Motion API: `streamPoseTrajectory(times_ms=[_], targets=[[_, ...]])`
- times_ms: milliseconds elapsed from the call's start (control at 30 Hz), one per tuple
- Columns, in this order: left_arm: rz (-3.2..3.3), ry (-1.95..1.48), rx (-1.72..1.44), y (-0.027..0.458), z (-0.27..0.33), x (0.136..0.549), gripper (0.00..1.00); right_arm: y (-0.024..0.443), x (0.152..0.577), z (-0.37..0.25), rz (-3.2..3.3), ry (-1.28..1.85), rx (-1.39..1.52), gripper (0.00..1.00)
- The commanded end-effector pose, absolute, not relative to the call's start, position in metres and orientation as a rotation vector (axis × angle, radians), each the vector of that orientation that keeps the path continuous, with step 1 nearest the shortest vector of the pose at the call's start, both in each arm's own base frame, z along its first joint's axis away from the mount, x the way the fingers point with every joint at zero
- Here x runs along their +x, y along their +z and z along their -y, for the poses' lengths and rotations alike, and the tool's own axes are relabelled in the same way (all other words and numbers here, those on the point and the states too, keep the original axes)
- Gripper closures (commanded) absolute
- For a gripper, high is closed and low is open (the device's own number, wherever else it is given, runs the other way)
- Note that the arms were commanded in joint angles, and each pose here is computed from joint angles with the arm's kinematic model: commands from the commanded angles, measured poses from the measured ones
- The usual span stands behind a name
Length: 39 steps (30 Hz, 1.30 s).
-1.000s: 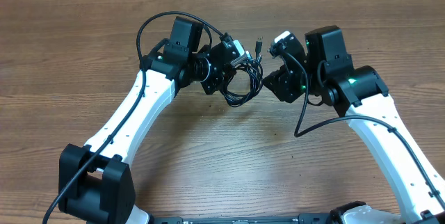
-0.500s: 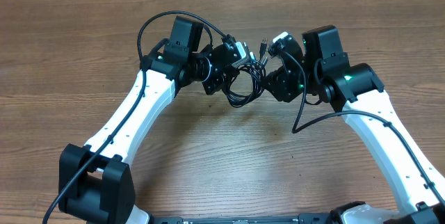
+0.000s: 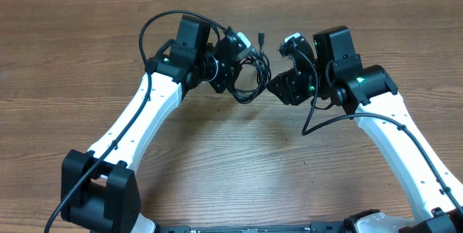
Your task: Untangle cables
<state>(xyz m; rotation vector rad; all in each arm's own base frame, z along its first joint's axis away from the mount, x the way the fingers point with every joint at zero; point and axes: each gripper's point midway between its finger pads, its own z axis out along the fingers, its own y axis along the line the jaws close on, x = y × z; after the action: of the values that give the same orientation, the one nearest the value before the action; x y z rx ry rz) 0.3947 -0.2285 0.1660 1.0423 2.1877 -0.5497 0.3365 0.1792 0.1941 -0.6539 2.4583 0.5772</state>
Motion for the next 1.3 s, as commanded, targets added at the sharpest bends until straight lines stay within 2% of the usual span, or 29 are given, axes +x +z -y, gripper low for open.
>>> streamPoseTrajectory(times_ms=[0, 167, 233, 467, 800, 967, 1267], targets=[[-2.316, -0.603, 0.754, 0.169, 0.222, 0.406, 0.96, 0.197, 0.337, -0.181, -2.494, 0.633, -0.534, 0.44], [-2.400, -0.688, 0.534, 0.170, 0.223, 0.406, 0.96, 0.200, 0.335, -0.188, -2.487, 0.696, -0.519, 0.45], [-2.440, -0.730, 0.417, 0.170, 0.223, 0.406, 0.96, 0.204, 0.336, -0.192, -2.466, 0.729, -0.530, 0.48], [-2.513, -0.816, 0.164, 0.170, 0.223, 0.405, 0.96, 0.208, 0.348, -0.196, -2.439, 0.751, -0.465, 0.48], [-2.525, -0.837, 0.207, 0.169, 0.243, 0.394, 0.96, 0.198, 0.359, -0.198, -2.444, 0.742, -0.451, 0.49], [-2.531, -0.846, 0.192, 0.169, 0.245, 0.392, 0.96, 0.185, 0.366, -0.191, -2.477, 0.672, -0.425, 0.53], [-2.540, -0.862, 0.161, 0.169, 0.246, 0.391, 0.96, 0.181, 0.370, -0.190, -2.481, 0.655, -0.419, 0.69]])
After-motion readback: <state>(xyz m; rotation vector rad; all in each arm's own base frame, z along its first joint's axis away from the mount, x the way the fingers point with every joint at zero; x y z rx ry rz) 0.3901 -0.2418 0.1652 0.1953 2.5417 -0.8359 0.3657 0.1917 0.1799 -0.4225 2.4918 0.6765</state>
